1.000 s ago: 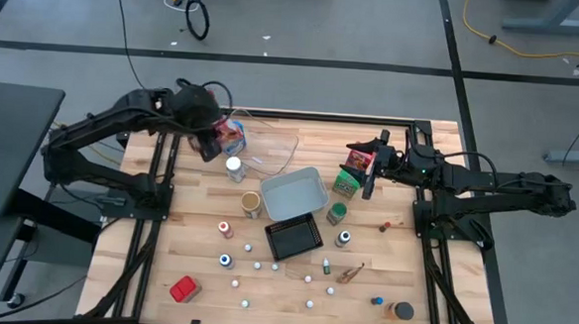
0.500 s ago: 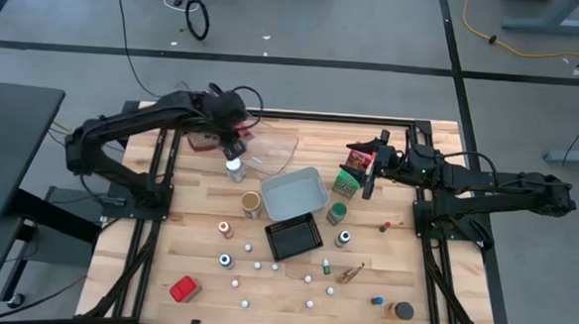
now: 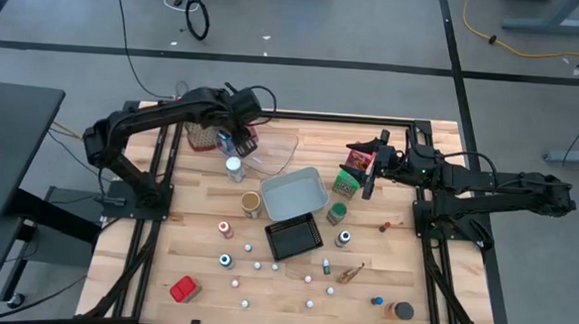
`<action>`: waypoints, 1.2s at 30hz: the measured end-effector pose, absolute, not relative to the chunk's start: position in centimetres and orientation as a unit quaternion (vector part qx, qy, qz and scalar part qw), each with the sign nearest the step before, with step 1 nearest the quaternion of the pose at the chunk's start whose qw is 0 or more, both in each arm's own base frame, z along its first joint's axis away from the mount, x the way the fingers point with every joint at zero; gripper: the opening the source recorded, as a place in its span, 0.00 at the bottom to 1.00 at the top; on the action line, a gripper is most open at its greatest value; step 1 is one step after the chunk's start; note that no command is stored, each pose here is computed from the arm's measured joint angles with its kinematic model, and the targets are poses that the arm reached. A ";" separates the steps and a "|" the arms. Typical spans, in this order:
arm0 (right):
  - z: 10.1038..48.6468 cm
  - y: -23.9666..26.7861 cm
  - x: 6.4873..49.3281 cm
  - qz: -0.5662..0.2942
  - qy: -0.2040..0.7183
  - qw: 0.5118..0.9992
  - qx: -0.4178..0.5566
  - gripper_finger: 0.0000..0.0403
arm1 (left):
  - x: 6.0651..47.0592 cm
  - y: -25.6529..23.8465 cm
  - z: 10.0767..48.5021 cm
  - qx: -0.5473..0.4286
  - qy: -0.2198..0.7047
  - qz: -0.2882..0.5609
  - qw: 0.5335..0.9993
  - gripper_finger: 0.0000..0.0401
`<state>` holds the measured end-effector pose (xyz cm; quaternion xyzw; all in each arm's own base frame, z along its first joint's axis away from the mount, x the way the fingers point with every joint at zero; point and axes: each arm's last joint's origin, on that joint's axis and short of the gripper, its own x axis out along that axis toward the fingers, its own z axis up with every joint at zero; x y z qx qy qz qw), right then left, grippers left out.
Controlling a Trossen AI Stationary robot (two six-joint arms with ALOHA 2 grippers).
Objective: Pick & Place Kitchen Items
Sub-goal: Put the red cereal box into the transparent bin
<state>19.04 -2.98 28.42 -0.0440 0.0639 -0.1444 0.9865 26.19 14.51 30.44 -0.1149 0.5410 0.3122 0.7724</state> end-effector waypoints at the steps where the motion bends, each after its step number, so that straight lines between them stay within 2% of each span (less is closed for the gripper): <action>1: 28.4 -3.0 19.0 -0.144 0.064 0.986 -0.044 0.72 | 26.2 14.7 30.6 -0.113 0.534 0.314 0.777 0.31; 7: 28.4 -3.0 19.0 -0.144 0.065 0.986 -0.044 0.72 | 25.7 15.7 30.3 -0.141 0.529 0.307 0.779 0.31; 16: 28.3 -3.0 19.0 -0.144 0.068 0.986 -0.044 0.72 | 24.9 16.5 26.5 -0.155 0.542 0.301 0.769 0.31; 36: 28.3 -3.0 19.0 -0.144 0.068 0.986 -0.044 0.72 | 23.7 17.1 21.9 -0.197 0.523 0.299 0.773 0.33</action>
